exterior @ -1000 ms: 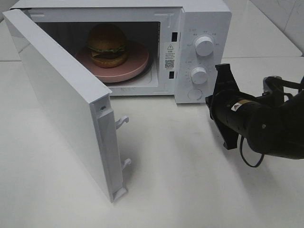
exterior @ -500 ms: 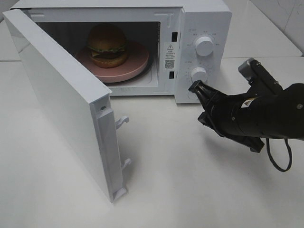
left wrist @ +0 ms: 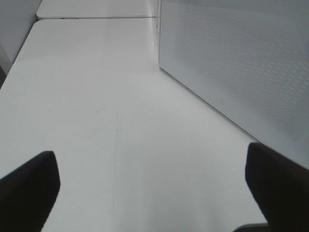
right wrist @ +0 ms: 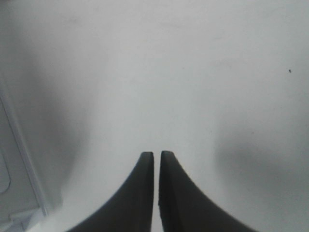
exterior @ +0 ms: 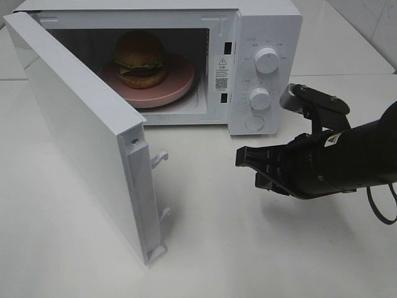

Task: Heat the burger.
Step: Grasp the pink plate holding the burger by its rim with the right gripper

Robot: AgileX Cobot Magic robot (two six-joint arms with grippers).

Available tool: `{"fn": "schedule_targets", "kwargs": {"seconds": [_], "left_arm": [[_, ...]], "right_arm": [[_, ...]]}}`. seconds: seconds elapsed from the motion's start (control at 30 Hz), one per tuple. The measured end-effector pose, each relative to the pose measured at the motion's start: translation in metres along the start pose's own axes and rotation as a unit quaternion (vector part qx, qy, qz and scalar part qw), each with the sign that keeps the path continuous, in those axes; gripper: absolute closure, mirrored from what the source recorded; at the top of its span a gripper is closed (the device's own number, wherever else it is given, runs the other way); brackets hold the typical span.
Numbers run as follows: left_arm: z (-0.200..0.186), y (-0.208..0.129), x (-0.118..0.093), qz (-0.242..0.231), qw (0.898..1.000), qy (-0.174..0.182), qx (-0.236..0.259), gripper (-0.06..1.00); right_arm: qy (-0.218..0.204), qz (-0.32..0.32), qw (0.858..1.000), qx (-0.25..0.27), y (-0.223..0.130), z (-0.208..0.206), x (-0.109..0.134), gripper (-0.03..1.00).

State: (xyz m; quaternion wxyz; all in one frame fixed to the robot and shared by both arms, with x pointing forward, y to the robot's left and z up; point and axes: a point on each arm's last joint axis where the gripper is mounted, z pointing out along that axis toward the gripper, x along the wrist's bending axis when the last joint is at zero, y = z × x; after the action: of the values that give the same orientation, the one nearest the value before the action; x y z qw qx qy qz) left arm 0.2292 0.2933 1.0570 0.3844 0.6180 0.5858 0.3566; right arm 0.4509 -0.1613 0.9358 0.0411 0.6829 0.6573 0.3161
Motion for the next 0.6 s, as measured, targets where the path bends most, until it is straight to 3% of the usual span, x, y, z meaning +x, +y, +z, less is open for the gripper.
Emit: {"fn": "schedule_targets", "kwargs": {"seconds": [0.3, 0.6], "left_arm": [[0.000, 0.000, 0.000, 0.000, 1.000, 0.000, 0.000, -0.04], [0.000, 0.000, 0.000, 0.000, 1.000, 0.000, 0.000, -0.04]], "right_arm": [[0.012, -0.099, 0.992, 0.079, -0.013, -0.015, 0.003, 0.91], [-0.005, -0.211, 0.959, 0.189, -0.013, -0.038, 0.008, 0.89]]}}
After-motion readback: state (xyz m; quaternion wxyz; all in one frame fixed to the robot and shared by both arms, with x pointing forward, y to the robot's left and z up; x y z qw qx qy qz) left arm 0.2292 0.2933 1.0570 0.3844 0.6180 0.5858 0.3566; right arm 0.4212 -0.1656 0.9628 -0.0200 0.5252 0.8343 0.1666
